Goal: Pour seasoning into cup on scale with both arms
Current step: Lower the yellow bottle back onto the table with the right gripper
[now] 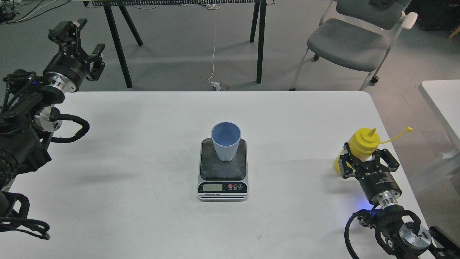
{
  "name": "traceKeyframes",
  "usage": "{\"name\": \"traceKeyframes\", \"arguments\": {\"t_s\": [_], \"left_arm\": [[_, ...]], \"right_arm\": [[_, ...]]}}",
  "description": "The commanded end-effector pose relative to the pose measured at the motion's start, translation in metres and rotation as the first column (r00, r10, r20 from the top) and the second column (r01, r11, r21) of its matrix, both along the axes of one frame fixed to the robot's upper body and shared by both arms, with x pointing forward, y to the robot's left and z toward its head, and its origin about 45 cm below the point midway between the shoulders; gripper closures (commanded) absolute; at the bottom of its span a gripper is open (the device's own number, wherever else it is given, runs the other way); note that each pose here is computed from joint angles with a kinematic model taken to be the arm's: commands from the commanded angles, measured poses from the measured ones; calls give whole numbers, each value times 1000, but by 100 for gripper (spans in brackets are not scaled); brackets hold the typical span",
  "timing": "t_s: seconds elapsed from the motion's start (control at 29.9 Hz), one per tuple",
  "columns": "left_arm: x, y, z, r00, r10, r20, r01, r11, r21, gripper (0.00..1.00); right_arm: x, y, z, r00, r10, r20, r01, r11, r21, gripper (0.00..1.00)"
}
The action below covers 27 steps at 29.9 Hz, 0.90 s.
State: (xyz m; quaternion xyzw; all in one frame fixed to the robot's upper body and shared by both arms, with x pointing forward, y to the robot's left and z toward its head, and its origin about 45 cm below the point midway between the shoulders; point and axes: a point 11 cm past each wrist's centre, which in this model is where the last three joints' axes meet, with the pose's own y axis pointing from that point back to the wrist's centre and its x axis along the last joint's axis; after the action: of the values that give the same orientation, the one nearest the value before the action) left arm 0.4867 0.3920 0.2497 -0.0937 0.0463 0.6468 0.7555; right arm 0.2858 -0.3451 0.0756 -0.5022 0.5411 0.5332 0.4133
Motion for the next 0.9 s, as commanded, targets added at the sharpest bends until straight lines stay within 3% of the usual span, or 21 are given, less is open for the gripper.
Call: {"name": "traceKeyframes", "arguments": {"t_s": [0.0, 0.17, 0.23, 0.33, 0.5, 0.87], "left_arm": [[0, -2, -1, 1000, -4, -2, 4, 1000, -1, 21], [0, -2, -2, 1000, -3, -3, 3, 1000, -1, 21], [0, 0, 0, 1000, -1, -1, 1, 1000, 1, 21], [0, 1, -1, 1000, 1, -2, -1, 1000, 0, 21], [-1, 2, -1, 1000, 3, -3, -3, 1000, 1, 21], [-2, -1, -6, 1000, -1, -12, 1, 1000, -1, 21]], "right_arm": [[0, 0, 0, 1000, 1, -1, -1, 1000, -3, 37], [-1, 2, 0, 1000, 13, 0, -13, 1000, -15, 30], [-1, 2, -1, 1000, 15, -1, -15, 1000, -15, 21], [-2, 3, -1, 1000, 17, -3, -17, 1000, -16, 17], [-4, 2, -3, 1000, 15, -9, -15, 1000, -17, 2], [-8, 0, -4, 1000, 5, -13, -5, 1000, -6, 1]]}}
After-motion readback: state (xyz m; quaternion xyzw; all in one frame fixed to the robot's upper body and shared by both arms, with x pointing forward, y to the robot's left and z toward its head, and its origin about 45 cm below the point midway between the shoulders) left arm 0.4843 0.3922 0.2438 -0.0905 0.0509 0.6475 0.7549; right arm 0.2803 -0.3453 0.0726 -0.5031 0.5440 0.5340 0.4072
